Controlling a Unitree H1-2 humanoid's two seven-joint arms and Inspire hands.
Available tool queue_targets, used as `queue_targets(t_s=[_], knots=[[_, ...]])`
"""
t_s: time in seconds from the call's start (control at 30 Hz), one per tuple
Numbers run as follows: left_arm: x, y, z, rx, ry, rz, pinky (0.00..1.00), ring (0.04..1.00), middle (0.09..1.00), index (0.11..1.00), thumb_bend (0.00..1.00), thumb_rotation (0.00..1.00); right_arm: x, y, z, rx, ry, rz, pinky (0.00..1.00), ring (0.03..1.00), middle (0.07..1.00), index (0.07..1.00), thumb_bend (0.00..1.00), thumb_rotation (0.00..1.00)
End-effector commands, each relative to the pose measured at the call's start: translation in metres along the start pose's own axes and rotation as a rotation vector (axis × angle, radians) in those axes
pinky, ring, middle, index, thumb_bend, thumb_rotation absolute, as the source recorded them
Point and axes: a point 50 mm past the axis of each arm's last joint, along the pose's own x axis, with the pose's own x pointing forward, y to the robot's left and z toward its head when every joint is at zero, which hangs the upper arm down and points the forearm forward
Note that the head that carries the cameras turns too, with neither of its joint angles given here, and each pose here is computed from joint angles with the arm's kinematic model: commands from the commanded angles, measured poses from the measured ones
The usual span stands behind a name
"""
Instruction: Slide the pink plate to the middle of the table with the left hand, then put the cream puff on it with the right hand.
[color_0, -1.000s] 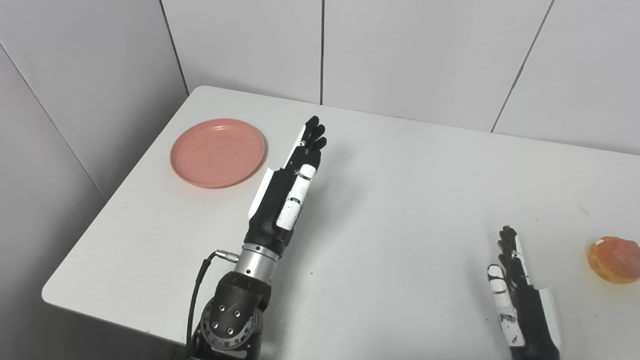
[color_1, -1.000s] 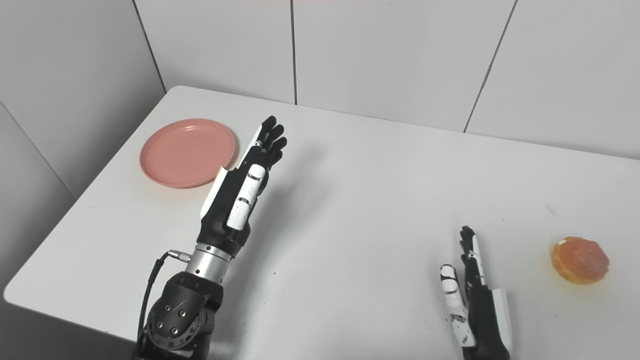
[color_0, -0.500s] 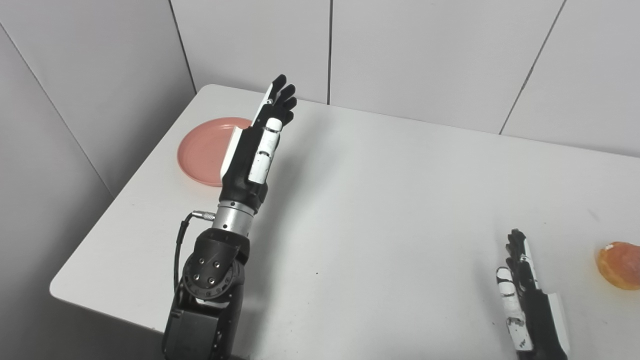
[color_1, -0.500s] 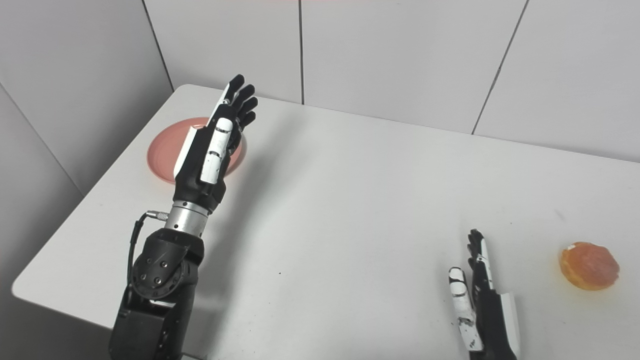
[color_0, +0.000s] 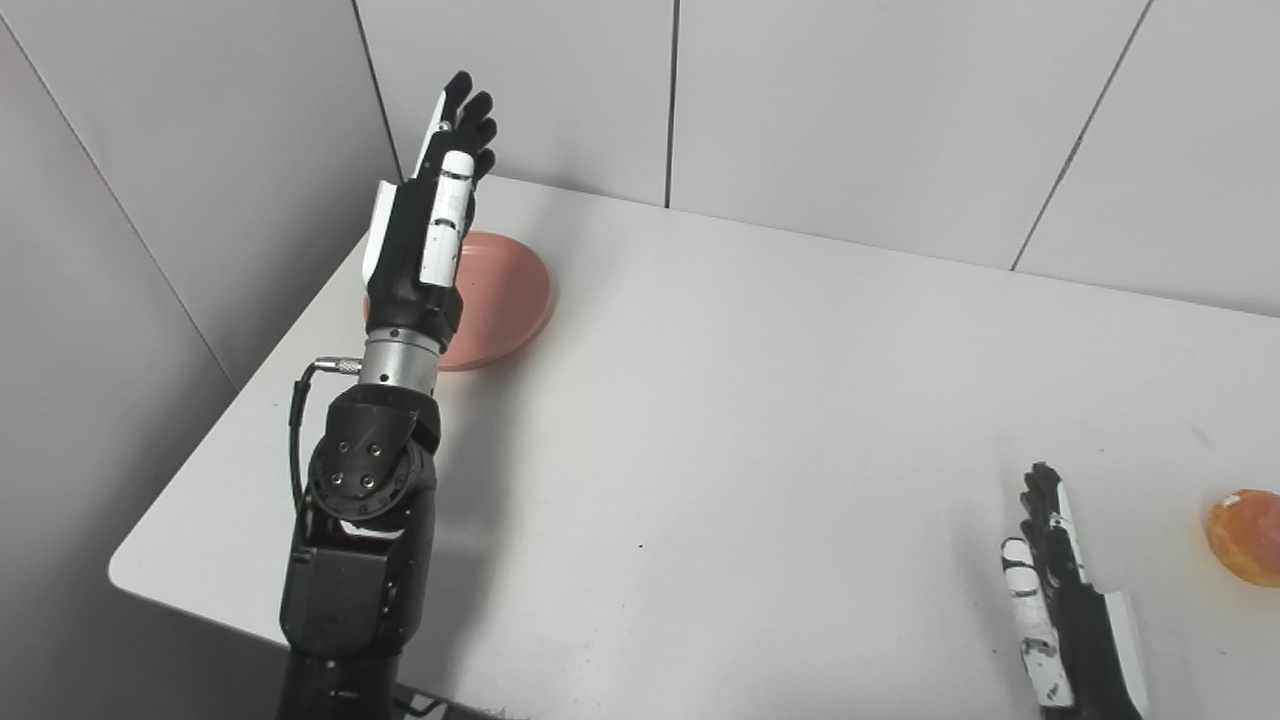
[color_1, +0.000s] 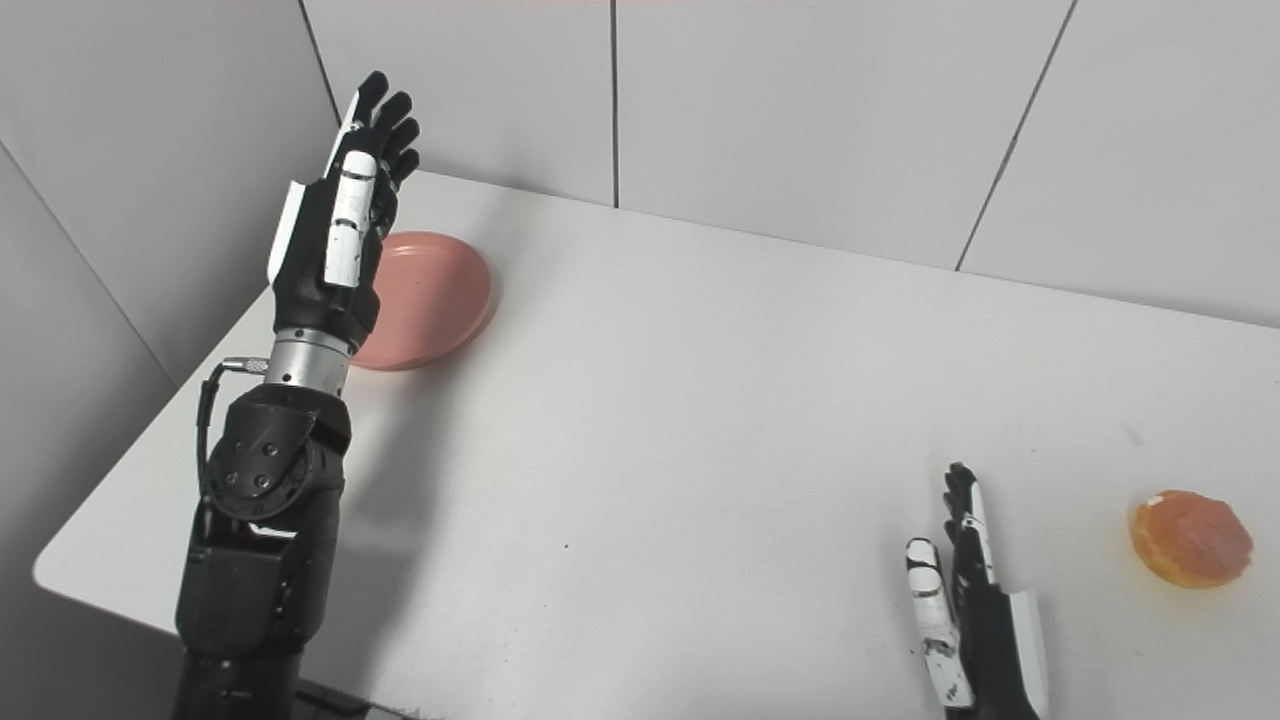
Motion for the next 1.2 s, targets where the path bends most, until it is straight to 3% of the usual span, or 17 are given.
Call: queue_targets(t_s=[0.0,0.53,1.17], knots=[[0.014,0.007,0.013,0.006,-0.053,0.025,0.96,0.965,0.977,0.975,0.43,1.0,-0.003,-0.005,-0.005,-0.009,0.026,0.006,1.0,1.0,1.0,1.0,0.09,1.0],[0.046,0.078,0.001,0.014,0.001,0.092,1.0,1.0,1.0,1.0,0.46,1.0,-0.002,-0.005,-0.003,-0.03,0.026,-0.006,1.0,1.0,1.0,1.0,0.11,1.0],[0.048,0.124,-0.024,-0.031,0.084,0.145,1.0,1.0,1.0,1.0,0.43,1.0,-0.004,-0.008,-0.002,-0.026,0.018,-0.003,1.0,1.0,1.0,1.0,0.11,1.0]])
